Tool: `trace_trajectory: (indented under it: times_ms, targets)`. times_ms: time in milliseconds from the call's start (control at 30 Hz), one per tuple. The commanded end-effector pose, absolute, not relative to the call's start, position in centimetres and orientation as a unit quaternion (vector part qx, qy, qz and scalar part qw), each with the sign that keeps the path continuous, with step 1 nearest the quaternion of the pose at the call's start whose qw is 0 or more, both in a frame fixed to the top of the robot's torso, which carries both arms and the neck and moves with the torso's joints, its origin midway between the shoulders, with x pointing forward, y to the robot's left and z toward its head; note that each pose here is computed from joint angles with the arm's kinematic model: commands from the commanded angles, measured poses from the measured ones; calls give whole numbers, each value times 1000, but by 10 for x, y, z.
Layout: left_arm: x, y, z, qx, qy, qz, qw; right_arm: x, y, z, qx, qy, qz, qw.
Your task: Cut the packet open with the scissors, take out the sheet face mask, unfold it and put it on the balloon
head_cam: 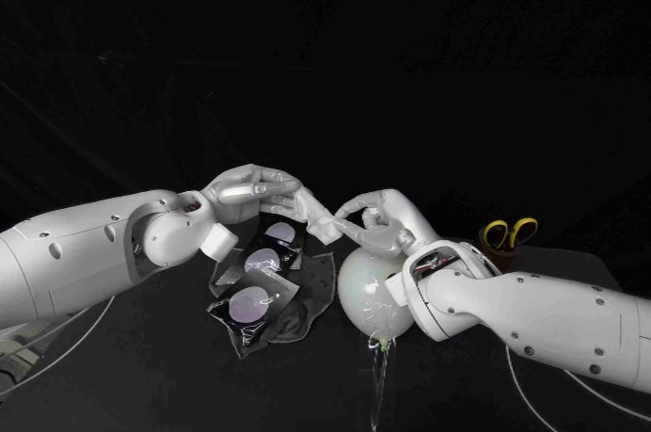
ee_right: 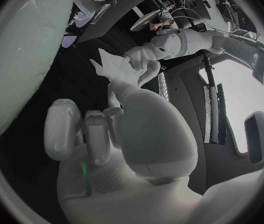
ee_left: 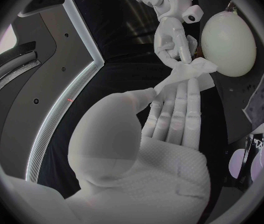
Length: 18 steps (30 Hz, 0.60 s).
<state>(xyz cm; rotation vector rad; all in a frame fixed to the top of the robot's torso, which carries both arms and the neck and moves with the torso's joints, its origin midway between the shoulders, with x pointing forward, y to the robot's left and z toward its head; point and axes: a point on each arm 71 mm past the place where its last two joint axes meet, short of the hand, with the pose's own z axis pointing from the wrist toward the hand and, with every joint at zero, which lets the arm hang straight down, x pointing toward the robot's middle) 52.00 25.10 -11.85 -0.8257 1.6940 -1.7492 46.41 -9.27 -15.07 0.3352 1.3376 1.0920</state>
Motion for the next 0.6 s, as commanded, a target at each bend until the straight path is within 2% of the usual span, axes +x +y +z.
trace_trajectory:
  times_ms: [33,400,600]
  targets:
    - [520,251,-117,-306,630,-654,286,462,-93,-149,135,582,482,641]
    - [519,242,-118,-306,638,-647,283,460,-88,-147,135,572,489,644]
    - [520,242,-119,-322,636,-636,294,461,-87,-146,139,564,491,649]
